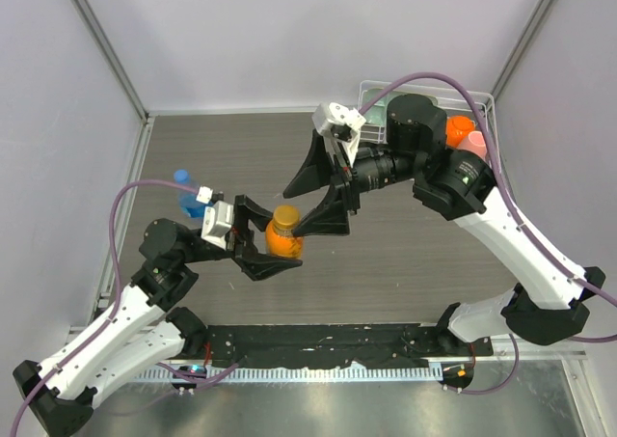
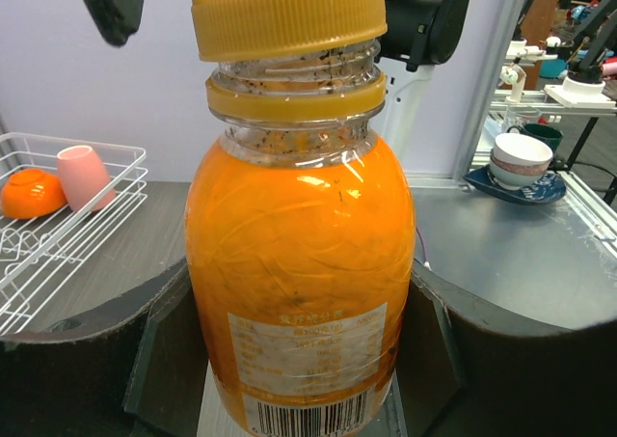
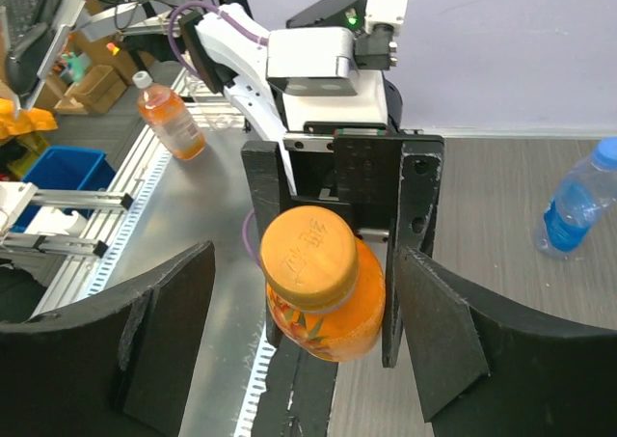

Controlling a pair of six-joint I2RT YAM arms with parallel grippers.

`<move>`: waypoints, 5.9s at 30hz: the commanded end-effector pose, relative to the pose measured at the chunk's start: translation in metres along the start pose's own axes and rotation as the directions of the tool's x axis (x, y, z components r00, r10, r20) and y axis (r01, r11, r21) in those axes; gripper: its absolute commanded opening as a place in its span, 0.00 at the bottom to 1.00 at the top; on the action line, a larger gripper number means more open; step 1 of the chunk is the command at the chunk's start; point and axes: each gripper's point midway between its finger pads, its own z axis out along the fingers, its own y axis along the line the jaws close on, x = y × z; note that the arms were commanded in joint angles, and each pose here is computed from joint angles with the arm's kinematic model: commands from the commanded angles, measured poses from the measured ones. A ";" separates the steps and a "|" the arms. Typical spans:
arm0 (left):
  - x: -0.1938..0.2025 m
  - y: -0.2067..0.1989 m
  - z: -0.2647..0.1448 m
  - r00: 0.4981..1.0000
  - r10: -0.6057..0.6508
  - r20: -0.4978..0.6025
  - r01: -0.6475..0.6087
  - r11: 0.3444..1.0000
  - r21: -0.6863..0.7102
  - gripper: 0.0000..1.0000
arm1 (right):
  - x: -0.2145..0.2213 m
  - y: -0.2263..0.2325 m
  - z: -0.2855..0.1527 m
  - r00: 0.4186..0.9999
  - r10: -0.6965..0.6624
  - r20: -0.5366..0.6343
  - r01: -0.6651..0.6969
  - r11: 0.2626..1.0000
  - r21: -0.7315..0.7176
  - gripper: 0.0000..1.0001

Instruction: Screw on the bottle caps

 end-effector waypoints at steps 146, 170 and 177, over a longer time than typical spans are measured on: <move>-0.020 -0.012 -0.001 1.000 0.016 0.020 -0.017 0.998 0.058 0.00 | -0.023 0.009 -0.008 0.995 -0.075 0.068 0.082 0.991 -0.109 0.71; -0.027 0.009 0.002 0.997 -0.012 0.071 0.016 0.998 -0.057 0.00 | -0.009 0.008 0.002 0.995 -0.077 0.058 0.083 0.990 -0.111 0.56; -0.029 0.012 0.000 0.997 -0.007 0.079 0.014 0.997 -0.078 0.00 | -0.008 0.007 0.003 0.996 -0.070 0.059 0.076 0.992 -0.104 0.38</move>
